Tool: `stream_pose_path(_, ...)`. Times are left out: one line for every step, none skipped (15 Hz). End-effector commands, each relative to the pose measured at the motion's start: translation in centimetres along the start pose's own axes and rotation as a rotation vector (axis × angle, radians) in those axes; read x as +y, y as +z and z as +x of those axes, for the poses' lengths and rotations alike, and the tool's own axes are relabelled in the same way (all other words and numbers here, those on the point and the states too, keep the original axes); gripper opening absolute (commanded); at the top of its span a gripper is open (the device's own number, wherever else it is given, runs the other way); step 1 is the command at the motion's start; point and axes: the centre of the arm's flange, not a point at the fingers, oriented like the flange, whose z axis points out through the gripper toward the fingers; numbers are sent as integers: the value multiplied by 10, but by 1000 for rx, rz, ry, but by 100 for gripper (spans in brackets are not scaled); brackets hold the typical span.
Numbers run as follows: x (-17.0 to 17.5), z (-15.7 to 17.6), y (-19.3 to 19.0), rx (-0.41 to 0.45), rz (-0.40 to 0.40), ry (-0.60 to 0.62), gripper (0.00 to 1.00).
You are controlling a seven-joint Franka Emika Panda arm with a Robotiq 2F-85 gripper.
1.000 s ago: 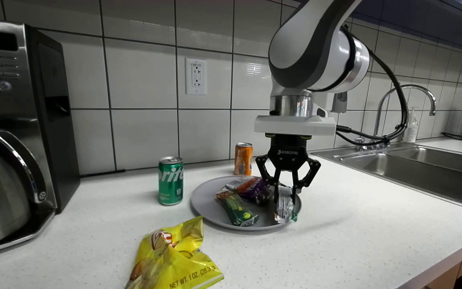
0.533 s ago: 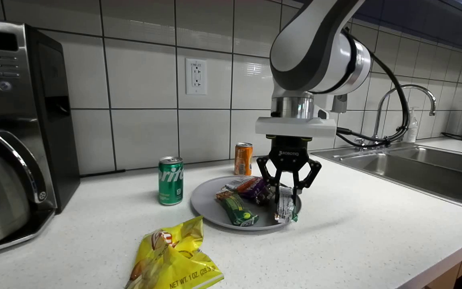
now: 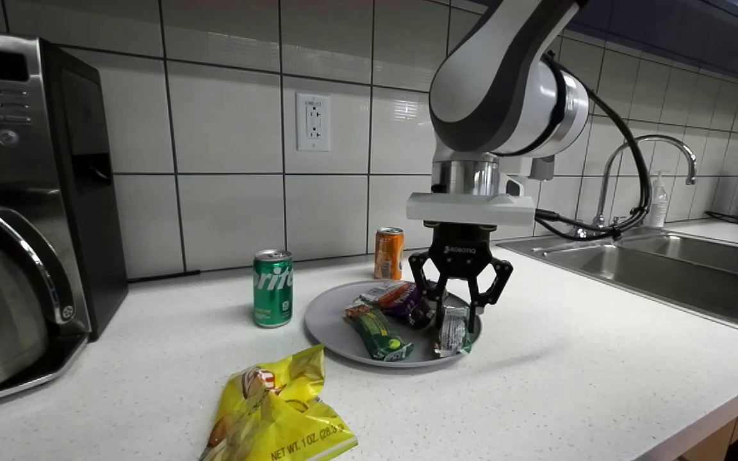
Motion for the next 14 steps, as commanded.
stream_pose_path(-6, 2, -4, 8, 14, -5, 76)
stream_pose_path(-7, 0, -8, 14, 18, -12, 83)
stream_pose_path(-9, -2, -12, 21, 23, -22, 91)
stream_pose_path(-11, -5, -17, 28, 27, -35, 98)
stream_pose_path(-14, -8, -21, 35, 31, -46, 100)
stream_pose_path(-17, -14, -27, 46, 32, -63, 100)
stream_pose_path(-20, -18, -33, 54, 34, -81, 100)
stream_pose_path(-23, -23, -39, 64, 39, -100, 100)
stream_pose_path(-25, -28, -45, 72, 46, -118, 100)
stream_pose_path(-27, -33, -51, 79, 51, -134, 100)
stream_pose_path(-29, -38, -57, 87, 60, -148, 100)
stream_pose_path(-30, -43, -64, 98, 63, -166, 100)
stream_pose_path(-31, -48, -70, 106, 69, -182, 100)
stream_pose_path(-31, -52, -75, 114, 70, -201, 100)
